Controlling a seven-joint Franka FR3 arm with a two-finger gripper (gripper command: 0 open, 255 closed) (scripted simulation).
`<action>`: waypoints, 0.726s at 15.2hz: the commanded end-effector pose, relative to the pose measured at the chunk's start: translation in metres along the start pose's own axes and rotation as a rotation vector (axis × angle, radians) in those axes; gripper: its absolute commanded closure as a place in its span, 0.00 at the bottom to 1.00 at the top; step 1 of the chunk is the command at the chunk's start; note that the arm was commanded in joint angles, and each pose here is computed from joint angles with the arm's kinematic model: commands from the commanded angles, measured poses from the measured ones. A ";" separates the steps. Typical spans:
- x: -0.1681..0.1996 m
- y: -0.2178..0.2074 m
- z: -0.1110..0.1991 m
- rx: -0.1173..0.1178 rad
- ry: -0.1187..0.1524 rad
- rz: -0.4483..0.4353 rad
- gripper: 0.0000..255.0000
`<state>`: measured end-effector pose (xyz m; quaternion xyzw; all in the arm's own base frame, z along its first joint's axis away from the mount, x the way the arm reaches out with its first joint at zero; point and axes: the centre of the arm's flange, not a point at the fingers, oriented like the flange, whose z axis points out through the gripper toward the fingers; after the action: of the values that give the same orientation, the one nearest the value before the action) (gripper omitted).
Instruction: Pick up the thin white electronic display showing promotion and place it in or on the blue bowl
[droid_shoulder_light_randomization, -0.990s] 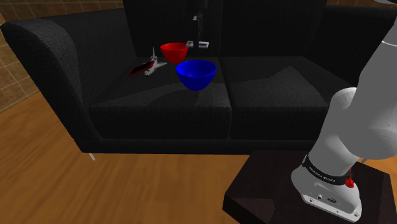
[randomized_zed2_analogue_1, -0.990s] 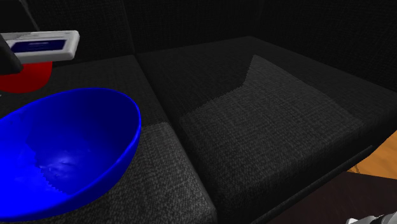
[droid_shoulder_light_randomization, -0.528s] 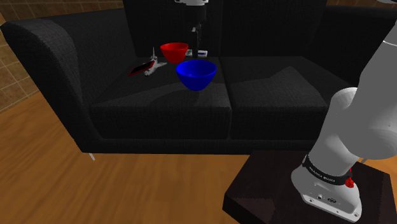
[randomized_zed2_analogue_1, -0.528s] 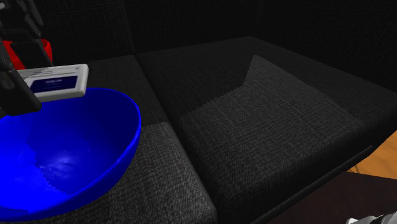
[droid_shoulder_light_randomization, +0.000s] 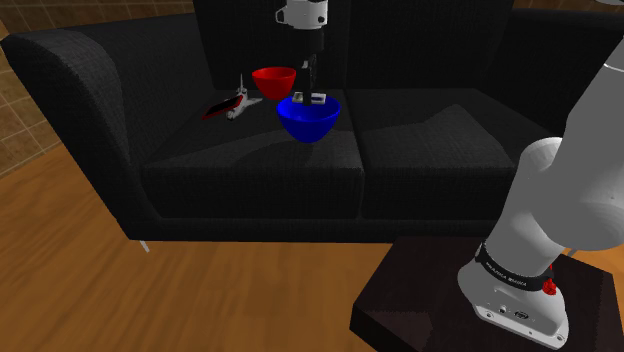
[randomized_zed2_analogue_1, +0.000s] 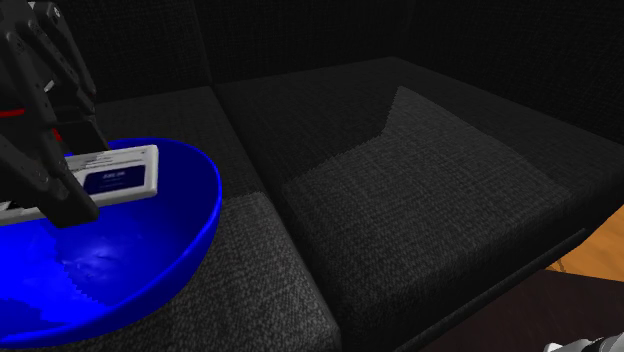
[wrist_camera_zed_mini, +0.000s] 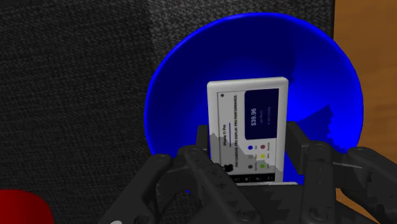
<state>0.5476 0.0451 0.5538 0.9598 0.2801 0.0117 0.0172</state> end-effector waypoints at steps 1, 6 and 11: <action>0.000 0.000 0.002 0.000 0.001 0.000 1.00; 0.000 0.000 0.002 0.000 0.001 0.000 1.00; 0.000 0.000 0.002 0.000 0.001 0.000 0.00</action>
<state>0.5477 0.0451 0.5516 0.9598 0.2800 0.0120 0.0173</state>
